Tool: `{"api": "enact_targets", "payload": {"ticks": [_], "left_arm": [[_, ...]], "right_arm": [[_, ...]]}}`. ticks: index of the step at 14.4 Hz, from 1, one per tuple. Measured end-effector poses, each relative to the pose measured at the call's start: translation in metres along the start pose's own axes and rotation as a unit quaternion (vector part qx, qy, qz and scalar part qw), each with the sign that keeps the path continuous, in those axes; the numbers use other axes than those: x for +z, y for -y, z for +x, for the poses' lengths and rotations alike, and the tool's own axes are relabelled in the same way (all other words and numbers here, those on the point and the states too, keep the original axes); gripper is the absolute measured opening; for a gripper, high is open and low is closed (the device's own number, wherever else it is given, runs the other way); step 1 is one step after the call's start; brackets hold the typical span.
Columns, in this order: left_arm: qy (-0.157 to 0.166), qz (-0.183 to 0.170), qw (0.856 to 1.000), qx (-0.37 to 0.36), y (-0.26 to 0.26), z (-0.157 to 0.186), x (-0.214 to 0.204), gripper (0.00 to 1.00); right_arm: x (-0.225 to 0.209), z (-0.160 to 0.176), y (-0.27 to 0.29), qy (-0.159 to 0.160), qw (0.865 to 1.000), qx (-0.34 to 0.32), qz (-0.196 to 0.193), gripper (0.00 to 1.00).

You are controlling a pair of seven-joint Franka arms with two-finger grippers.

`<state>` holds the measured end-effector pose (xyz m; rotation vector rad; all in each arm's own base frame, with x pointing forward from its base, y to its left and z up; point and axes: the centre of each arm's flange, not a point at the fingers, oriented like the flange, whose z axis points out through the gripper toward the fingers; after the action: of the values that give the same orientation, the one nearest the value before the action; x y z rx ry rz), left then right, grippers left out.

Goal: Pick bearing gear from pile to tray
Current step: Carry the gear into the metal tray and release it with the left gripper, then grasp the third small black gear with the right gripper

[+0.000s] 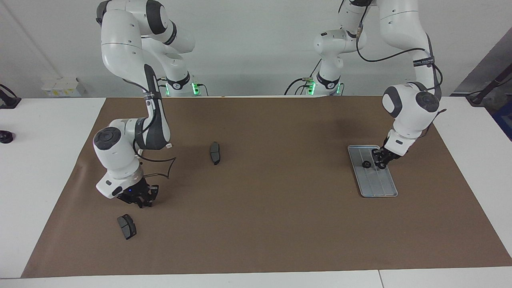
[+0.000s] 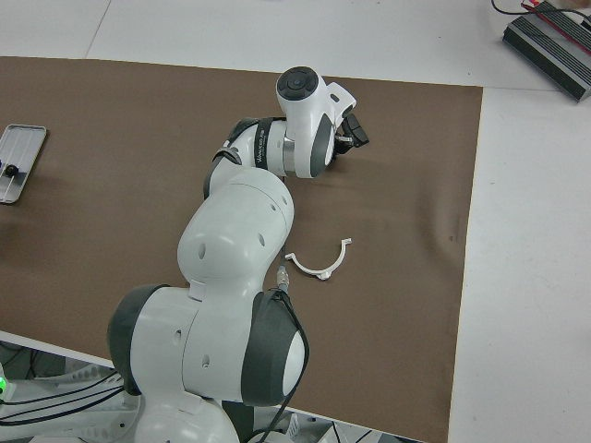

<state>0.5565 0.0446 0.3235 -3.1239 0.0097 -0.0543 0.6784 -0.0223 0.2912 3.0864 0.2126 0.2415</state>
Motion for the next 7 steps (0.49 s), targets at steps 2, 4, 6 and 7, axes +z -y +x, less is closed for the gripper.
{"api": "enact_targets", "payload": {"ticks": [2, 4, 6, 7], "left_arm": [[-0.003, 0.0, 1.0, 0.002, -0.001, 0.001, -0.002, 0.88], [-0.012, 0.001, 1.0, 0.006, -0.002, 0.004, -0.009, 1.0], [-0.028, 0.002, 1.0, 0.011, -0.007, 0.011, -0.025, 1.0], [-0.037, 0.002, 0.999, 0.019, -0.013, 0.014, -0.037, 1.0]], "right_arm": [[0.0, 0.0, 0.0, 0.0, 1.0, 0.0, 0.0, 0.24], [-0.002, 0.001, 0.001, -0.002, 1.0, -0.001, 0.0, 0.24], [-0.009, 0.005, 0.006, -0.009, 1.0, -0.004, 0.0, 0.24], [-0.016, 0.009, 0.012, -0.012, 1.0, -0.009, 0.001, 0.24]]}}
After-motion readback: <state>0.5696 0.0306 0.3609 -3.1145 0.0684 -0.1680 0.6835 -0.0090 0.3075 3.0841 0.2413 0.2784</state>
